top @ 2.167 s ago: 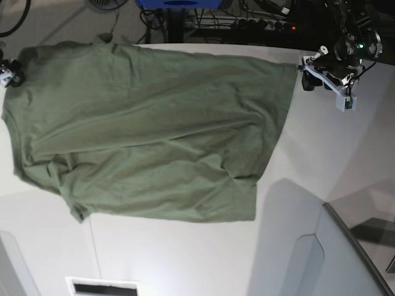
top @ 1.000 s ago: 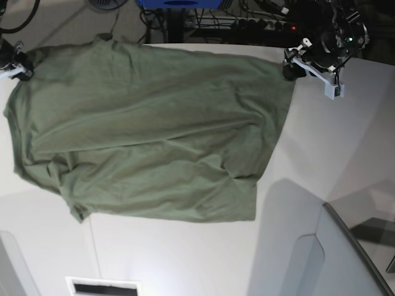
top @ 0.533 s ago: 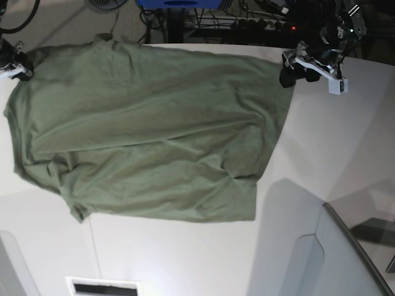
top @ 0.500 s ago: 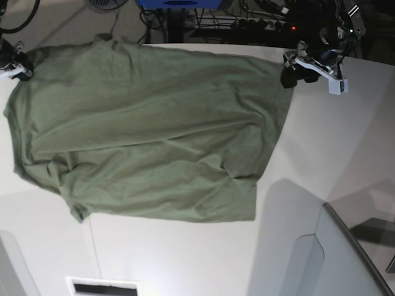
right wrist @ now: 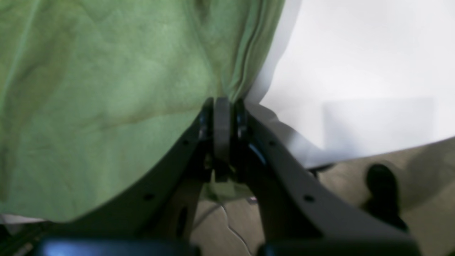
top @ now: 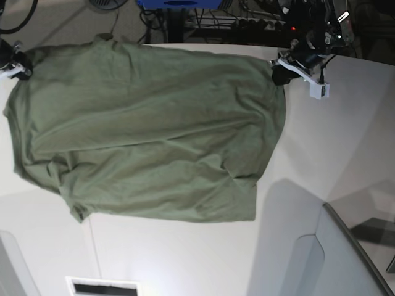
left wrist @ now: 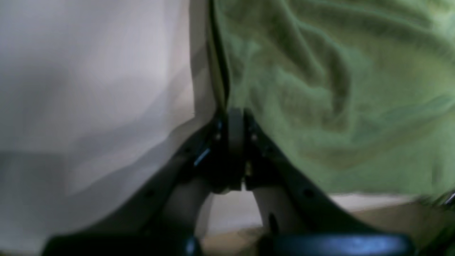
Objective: Layout the t-shirt on the table in an organized manner, then fold the t-shirt properly
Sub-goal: 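Hold both shoulder corners and lift the shirt off the table, then swing the lifted shirt away and lay it flat on the table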
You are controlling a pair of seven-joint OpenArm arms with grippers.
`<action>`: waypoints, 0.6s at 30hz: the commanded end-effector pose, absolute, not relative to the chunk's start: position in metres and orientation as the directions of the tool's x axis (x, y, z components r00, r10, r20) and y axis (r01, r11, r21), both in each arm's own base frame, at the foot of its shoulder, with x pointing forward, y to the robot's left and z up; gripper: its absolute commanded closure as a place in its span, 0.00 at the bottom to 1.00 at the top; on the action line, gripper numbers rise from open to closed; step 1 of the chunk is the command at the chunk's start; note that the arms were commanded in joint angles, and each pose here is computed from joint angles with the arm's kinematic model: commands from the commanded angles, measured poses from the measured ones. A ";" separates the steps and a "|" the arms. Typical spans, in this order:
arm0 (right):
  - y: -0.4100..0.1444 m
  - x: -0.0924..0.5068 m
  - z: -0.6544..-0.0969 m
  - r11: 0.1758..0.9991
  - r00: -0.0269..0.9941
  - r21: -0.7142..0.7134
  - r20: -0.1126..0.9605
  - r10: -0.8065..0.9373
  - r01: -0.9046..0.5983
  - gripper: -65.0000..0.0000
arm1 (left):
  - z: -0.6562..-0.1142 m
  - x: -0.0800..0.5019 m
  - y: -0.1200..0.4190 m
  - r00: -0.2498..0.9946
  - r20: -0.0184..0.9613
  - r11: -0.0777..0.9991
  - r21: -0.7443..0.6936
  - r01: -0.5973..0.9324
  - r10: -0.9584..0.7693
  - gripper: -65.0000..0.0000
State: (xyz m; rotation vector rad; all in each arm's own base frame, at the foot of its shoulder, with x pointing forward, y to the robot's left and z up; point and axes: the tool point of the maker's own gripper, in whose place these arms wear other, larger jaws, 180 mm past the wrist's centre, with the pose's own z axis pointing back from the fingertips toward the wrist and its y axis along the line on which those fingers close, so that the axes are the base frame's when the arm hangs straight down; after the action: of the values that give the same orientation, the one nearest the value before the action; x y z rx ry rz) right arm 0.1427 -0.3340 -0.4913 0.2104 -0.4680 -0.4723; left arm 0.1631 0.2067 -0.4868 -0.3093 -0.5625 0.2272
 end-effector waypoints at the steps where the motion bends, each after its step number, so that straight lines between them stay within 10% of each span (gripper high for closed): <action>1: -0.350 0.160 -0.469 0.899 0.783 0.274 0.447 -0.434 0.342 1.00 | -0.470 0.172 0.216 0.802 0.533 0.943 -0.314 -0.107 0.269 1.00; 18: -0.379 0.325 -0.406 0.974 0.843 0.092 0.489 -0.224 0.206 1.00 | -0.419 0.331 0.175 0.817 0.576 0.983 -0.126 0.134 -0.038 1.00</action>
State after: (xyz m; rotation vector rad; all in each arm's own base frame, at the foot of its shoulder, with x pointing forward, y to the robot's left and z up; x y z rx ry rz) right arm 0.3047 -0.3711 -0.4295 0.0468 -0.4341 -0.2240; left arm 0.3181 0.1699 -0.4339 -0.1749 -0.5516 -0.0965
